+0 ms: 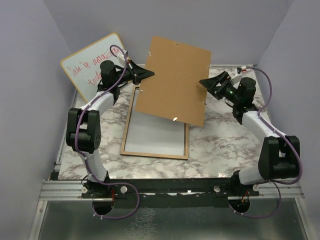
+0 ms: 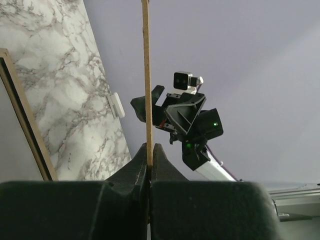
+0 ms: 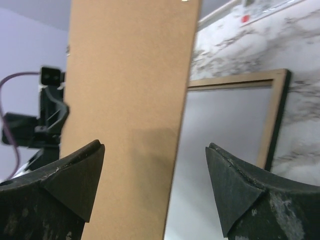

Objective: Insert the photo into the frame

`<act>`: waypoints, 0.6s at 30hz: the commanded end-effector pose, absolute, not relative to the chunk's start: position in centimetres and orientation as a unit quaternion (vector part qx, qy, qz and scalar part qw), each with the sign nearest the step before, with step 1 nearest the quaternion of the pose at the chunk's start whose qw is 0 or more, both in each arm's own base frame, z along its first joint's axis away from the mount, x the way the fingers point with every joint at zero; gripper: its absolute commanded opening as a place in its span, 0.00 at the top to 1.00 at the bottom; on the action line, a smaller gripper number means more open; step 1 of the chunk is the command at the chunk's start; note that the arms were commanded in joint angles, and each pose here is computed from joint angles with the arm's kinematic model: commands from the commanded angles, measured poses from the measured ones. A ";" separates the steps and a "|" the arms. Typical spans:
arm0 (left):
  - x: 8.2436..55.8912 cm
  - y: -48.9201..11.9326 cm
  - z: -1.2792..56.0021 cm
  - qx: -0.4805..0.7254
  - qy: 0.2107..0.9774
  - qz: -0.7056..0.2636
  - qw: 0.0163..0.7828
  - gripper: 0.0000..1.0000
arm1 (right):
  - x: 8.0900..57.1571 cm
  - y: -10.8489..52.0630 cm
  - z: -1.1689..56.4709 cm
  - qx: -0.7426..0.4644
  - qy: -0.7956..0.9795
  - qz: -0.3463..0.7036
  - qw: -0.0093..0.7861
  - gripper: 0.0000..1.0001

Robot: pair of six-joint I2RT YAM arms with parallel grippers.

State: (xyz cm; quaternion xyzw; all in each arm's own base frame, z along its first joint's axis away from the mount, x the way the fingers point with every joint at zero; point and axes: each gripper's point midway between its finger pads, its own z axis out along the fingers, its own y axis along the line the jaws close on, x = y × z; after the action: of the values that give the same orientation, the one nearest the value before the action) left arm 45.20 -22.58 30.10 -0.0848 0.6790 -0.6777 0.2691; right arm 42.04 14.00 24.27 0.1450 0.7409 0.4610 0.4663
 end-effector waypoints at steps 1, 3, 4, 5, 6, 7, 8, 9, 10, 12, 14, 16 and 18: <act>43.5 -22.2 35.2 -0.036 0.653 -0.701 0.285 1.00 | 40.0 17.0 28.1 0.029 0.693 0.558 0.456 0.18; 43.5 -22.2 35.3 -0.036 0.652 -0.702 0.285 1.00 | 39.5 17.6 28.5 0.010 0.685 0.579 0.442 0.27; 43.5 -22.3 35.4 -0.037 0.652 -0.702 0.284 1.00 | 39.2 17.8 28.6 0.004 0.680 0.589 0.436 0.30; 43.6 -22.2 35.4 -0.037 0.651 -0.703 0.284 1.00 | 39.0 18.0 28.8 -0.001 0.674 0.599 0.432 0.33; 43.6 -22.2 35.5 -0.038 0.651 -0.703 0.284 1.00 | 38.8 18.1 29.0 -0.004 0.668 0.608 0.428 0.35; 43.6 -22.2 35.5 -0.038 0.650 -0.703 0.285 1.00 | 38.6 18.3 29.2 -0.008 0.664 0.615 0.425 0.37; 43.6 -22.2 35.5 -0.038 0.650 -0.703 0.286 1.00 | 38.4 18.4 29.4 -0.010 0.660 0.621 0.423 0.39; 43.7 -22.2 35.5 -0.039 0.650 -0.703 0.287 1.00 | 38.2 18.4 29.6 -0.013 0.656 0.625 0.422 0.42; 43.8 -22.2 35.3 -0.042 0.650 -0.703 0.287 1.00 | 38.1 18.5 29.9 -0.016 0.653 0.628 0.422 0.44; 43.9 -22.2 35.1 -0.044 0.651 -0.702 0.285 1.00 | 38.0 18.6 30.2 -0.022 0.649 0.633 0.421 0.52; 44.0 -22.2 34.7 -0.050 0.652 -0.701 0.284 1.00 | 37.9 18.8 30.5 -0.030 0.646 0.638 0.417 0.63; 44.2 -22.2 34.4 -0.054 0.653 -0.700 0.283 1.00 | 37.9 18.9 30.6 -0.033 0.645 0.642 0.413 0.75; 44.3 -22.1 34.0 -0.058 0.655 -0.699 0.281 0.95 | 38.0 19.0 30.5 -0.032 0.646 0.645 0.408 0.85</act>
State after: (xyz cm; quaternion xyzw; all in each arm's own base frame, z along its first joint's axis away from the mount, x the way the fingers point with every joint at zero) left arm 45.31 -21.64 31.90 -0.0919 0.6671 -0.6924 0.2592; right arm 39.31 17.82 28.82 0.0233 0.6649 0.6201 0.4158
